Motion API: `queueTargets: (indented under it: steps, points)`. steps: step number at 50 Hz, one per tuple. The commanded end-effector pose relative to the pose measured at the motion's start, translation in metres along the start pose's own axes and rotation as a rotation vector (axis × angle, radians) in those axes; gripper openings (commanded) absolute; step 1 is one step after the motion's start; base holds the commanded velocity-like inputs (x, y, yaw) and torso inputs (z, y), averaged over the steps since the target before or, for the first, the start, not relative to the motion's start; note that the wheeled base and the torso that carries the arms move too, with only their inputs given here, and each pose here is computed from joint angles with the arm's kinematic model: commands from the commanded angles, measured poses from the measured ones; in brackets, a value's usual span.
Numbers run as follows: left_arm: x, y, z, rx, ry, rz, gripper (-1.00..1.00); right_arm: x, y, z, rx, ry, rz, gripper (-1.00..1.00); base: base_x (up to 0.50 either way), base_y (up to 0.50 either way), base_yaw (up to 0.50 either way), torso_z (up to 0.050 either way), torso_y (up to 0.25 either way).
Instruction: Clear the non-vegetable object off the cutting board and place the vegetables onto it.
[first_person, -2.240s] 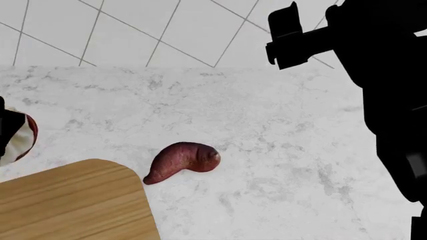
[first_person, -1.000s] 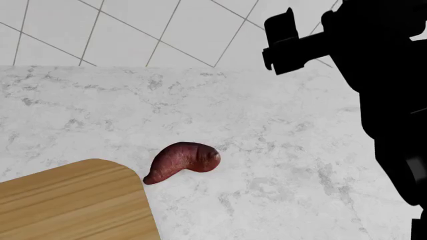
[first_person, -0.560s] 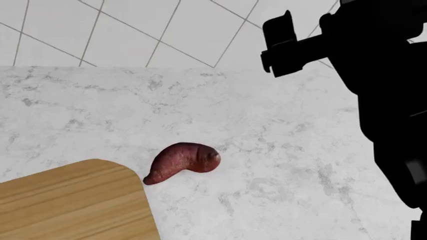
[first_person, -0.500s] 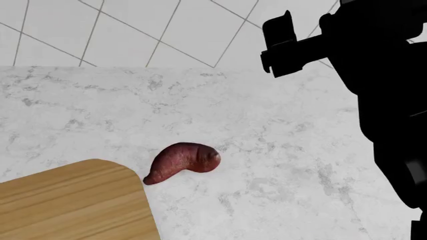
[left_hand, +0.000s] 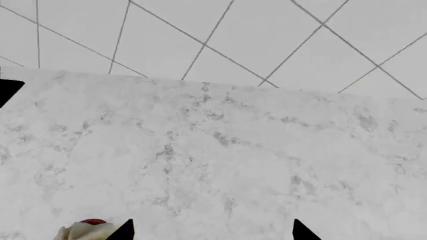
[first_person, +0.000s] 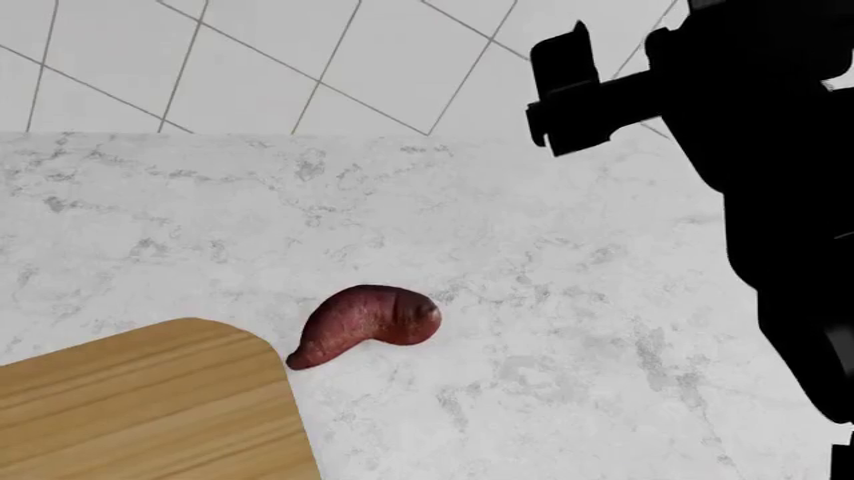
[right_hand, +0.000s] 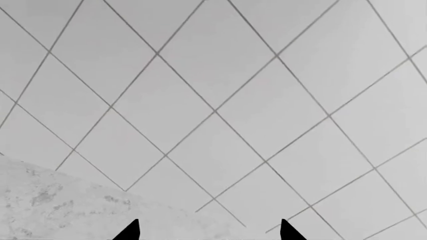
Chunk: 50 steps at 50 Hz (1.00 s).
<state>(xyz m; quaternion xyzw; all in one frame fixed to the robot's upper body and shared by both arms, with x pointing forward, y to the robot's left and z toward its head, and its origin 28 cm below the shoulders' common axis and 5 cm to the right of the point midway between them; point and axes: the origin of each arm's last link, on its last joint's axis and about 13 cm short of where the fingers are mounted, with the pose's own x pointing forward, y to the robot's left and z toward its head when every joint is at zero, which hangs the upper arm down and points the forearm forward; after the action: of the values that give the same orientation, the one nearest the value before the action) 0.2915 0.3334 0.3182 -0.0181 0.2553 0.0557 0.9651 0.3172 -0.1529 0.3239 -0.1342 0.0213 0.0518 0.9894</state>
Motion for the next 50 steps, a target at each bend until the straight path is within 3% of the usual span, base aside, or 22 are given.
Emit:
queueTargets:
  steps: [1, 13, 19, 36, 50]
  points:
    - [-0.026, -0.044, 0.009, 0.244, -0.06, -0.16, 1.0, -0.003, 0.005, -0.003, 0.048, -0.052, 0.0, 1.0, 0.0, 0.0, 0.0, 0.0, 0.0]
    - [-0.034, -0.079, 0.01, 0.458, 0.023, -0.408, 1.0, -0.005, 0.006, -0.003, 0.061, -0.053, 0.002, 1.0, 0.0, 0.0, 0.0, 0.0, 0.0]
    - [-0.036, -0.097, 0.018, 0.518, 0.03, -0.506, 1.0, -0.006, 0.007, -0.002, 0.062, -0.059, 0.006, 1.0, 0.0, 0.0, 0.0, 0.0, 0.0]
    - [-0.018, -0.136, 0.028, 0.722, 0.09, -0.569, 1.0, -0.005, 0.002, -0.006, 0.068, -0.054, 0.003, 1.0, 0.0, 0.0, 0.0, 0.0, 0.0]
    - [0.01, -0.174, 0.043, 0.786, 0.103, -0.608, 1.0, -0.003, -0.003, -0.024, 0.079, -0.029, 0.006, 1.0, 0.0, 0.0, 0.0, 0.0, 0.0]
